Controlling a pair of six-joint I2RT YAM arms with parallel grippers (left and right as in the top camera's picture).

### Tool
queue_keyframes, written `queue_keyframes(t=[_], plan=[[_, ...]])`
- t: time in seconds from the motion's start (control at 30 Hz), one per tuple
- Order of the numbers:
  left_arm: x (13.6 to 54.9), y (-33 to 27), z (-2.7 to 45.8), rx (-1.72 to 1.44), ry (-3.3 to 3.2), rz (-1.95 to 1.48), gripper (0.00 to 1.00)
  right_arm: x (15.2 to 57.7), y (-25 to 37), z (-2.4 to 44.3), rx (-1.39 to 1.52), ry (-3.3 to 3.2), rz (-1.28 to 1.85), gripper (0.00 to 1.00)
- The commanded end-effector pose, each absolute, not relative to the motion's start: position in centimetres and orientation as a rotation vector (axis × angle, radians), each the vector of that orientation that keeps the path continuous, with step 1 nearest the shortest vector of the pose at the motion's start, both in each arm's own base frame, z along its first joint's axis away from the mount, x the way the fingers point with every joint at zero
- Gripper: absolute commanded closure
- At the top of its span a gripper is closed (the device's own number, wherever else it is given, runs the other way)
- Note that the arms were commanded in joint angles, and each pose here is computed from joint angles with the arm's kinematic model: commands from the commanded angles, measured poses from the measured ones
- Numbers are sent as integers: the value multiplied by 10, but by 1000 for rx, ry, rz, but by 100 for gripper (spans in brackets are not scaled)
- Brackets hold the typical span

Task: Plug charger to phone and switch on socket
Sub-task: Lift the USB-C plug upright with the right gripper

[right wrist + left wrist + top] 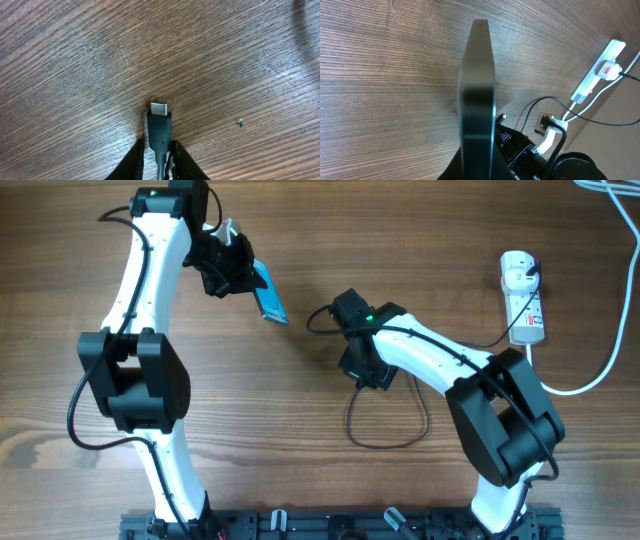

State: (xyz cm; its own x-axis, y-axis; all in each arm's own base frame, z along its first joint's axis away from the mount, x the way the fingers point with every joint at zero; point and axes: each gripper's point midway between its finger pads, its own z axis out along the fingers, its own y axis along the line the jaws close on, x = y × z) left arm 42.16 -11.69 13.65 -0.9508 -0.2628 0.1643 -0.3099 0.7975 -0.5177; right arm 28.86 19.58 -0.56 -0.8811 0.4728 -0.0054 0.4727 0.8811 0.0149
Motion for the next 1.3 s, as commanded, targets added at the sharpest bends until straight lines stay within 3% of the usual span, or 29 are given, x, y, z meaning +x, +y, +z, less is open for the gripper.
queue_keyframes(t=[0.0,0.37,0.63,0.67,0.73,0.8,1.27], plan=[[421,-118,154,460,-2922,896,96,281,191,-22,750,3079,-43,83],[420,-117,153,461,-2919,894,96,277,197,-22,761,3109,0,81],[420,-118,153,461,-2919,894,96,275,199,-22,764,3118,11,84],[420,-117,153,461,-2919,894,96,274,200,-22,766,3127,26,83],[420,-118,153,461,-2919,894,96,274,202,-22,764,3133,38,69],[420,-117,153,461,-2919,894,96,273,202,-22,763,3135,34,69],[420,-117,153,462,-2919,894,96,275,201,-22,760,3125,30,92]])
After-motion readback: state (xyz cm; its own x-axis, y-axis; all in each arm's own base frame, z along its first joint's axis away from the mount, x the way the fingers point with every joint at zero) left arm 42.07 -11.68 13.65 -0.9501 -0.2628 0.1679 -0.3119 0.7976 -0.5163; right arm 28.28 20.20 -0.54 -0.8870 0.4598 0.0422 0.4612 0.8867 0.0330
